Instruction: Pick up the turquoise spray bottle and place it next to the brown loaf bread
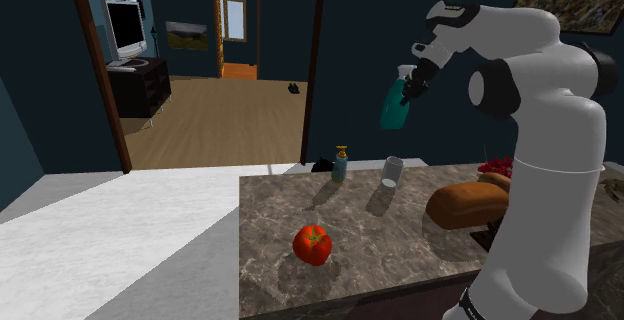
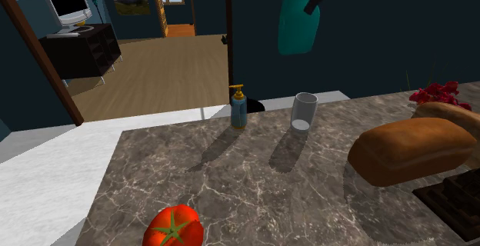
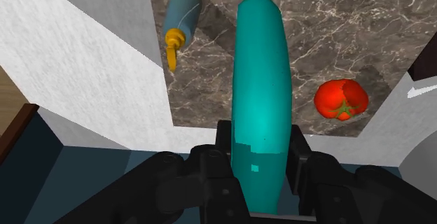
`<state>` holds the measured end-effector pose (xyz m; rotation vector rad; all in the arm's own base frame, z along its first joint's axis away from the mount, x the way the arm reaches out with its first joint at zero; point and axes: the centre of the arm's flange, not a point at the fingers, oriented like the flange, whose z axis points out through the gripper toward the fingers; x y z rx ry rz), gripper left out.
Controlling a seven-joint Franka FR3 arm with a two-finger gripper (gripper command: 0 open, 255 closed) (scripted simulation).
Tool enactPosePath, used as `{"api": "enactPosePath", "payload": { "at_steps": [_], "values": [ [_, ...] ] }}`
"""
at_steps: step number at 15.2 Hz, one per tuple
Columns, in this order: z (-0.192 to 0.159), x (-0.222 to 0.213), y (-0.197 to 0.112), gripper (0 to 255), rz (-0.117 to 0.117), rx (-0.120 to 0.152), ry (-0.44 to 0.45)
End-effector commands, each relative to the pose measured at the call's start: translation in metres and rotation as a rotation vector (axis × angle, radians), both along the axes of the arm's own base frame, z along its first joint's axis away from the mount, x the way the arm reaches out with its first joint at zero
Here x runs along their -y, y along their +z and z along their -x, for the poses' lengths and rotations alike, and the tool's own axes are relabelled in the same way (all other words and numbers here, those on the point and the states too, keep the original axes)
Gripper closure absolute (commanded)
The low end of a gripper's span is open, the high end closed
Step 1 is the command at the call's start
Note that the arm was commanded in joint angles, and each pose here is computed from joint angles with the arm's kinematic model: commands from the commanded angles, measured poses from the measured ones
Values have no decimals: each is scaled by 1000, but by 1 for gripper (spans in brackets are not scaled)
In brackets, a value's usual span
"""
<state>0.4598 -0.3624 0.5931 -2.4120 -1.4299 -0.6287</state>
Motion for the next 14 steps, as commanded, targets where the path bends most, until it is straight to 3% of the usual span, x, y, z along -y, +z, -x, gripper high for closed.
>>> {"api": "enactPosePath", "payload": {
  "at_steps": [1, 11, 14],
  "values": [
    [17, 21, -1, 255, -1, 0, 2],
    [107, 118, 0, 255, -1, 0, 2],
    [113, 124, -11, 255, -1, 0, 2]
  ]
}}
